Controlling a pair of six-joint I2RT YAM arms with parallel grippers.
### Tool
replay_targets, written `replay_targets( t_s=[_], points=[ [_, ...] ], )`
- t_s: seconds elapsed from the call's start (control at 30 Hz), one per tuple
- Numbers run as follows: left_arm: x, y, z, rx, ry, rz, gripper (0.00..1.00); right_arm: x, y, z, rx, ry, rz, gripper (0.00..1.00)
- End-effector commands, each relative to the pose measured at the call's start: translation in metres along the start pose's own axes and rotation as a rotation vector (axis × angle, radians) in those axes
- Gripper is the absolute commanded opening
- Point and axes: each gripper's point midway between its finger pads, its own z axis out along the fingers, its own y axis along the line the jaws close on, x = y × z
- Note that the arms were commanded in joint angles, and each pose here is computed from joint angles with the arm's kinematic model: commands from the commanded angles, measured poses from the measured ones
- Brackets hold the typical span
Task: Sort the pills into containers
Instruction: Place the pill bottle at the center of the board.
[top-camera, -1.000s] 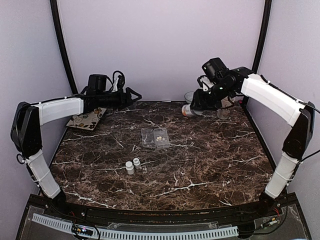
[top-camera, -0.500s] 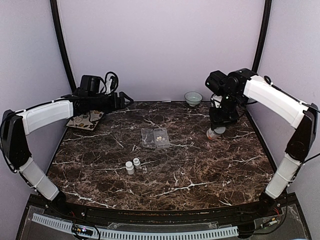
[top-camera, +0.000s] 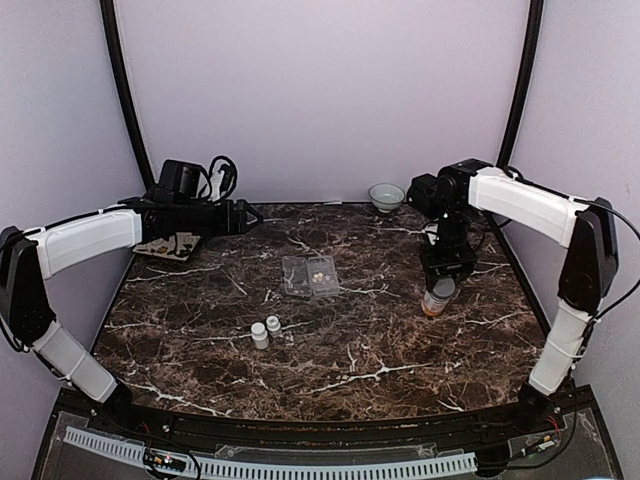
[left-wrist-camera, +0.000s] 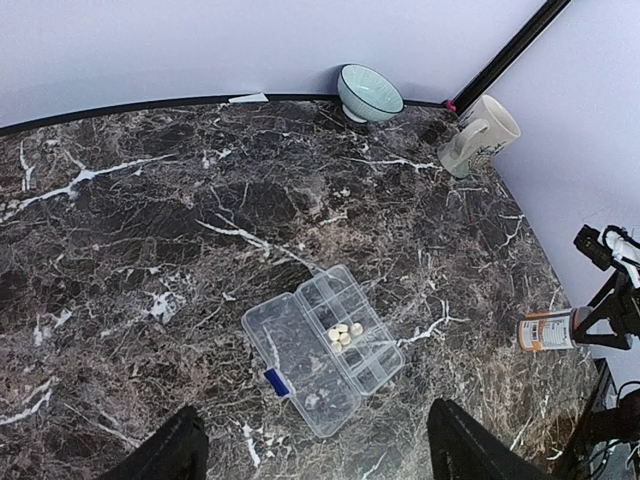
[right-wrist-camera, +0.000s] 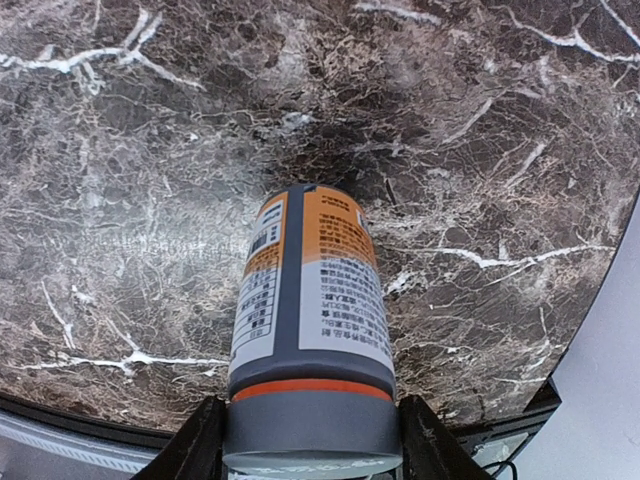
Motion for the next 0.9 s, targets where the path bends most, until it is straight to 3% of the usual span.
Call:
replay_targets(
  t_s=[0.0, 0.27, 0.57, 0.87],
  points=[
    [-0.004, -0.004, -0.011, -0.002, -0.022, 0.028, 0.78, -0.007, -0.002, 0.011, -0.028, 0.055, -0.016, 0.07],
    [-0.004, -0.004, -0.007, -0.003, -0.018, 0.032, 0.78, -0.020, -0.003, 0.027, -0.081, 0.121, -0.018, 0.11],
    [-0.006, -0.002, -0.001, -0.008, -0.015, 0.037, 0.78, -0.020, -0.006, 0.037, -0.092, 0.147, -0.024, 0.50],
    [-0.008, -0.001, 0.003, -0.008, -0.021, 0.030, 0.79, -0.037, -0.005, 0.028, -0.102, 0.071, -0.012, 0.63]
  ],
)
